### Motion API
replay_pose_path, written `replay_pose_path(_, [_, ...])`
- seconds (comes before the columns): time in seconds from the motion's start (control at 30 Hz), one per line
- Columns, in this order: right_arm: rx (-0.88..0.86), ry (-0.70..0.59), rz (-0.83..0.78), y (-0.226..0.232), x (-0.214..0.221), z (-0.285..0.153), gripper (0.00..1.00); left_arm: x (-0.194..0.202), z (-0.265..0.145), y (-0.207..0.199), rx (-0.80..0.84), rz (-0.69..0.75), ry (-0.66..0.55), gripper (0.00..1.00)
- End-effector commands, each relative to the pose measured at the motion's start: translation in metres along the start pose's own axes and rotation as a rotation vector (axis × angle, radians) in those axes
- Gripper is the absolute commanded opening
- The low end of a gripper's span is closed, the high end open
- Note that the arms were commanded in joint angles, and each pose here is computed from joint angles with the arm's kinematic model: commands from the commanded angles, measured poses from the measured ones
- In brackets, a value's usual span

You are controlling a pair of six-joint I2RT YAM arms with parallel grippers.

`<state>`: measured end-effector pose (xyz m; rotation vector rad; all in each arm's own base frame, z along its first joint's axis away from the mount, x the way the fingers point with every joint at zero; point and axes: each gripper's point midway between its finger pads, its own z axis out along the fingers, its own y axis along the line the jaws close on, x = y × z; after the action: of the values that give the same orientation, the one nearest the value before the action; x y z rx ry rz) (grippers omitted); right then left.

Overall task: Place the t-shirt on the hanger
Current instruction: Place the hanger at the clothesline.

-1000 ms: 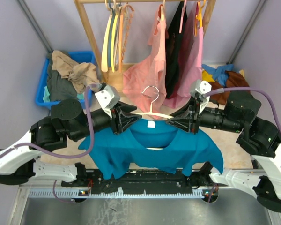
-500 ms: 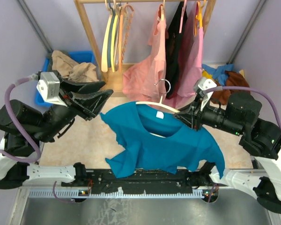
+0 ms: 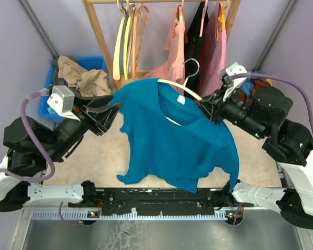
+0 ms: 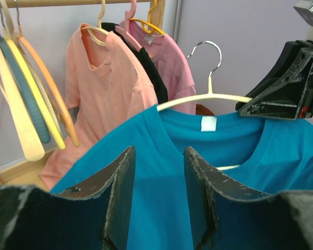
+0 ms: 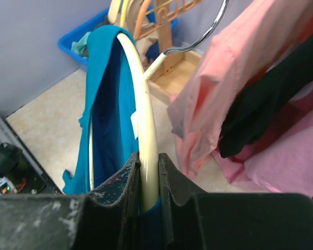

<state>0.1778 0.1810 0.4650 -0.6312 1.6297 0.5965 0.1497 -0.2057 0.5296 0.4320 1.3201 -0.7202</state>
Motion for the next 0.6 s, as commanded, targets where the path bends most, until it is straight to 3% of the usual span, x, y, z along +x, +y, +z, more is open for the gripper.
replay_pose_path(0.0, [0.112,-0.338,0.070,-0.019,-0.094,-0.027,0.00,-0.001,-0.012,0.013,-0.037,-0.027,-0.008,0.48])
replay_pose_path(0.2, [0.241,-0.450,0.112,-0.043,-0.124,-0.046,0.00,0.009,-0.019,0.019,-0.051,-0.039,0.009,0.47])
replay_pose_path(0.57, [0.475,-0.341,0.027,-0.082,-0.102,-0.067,0.00,0.026,-0.009,0.008,-0.029,-0.027,0.059,0.47])
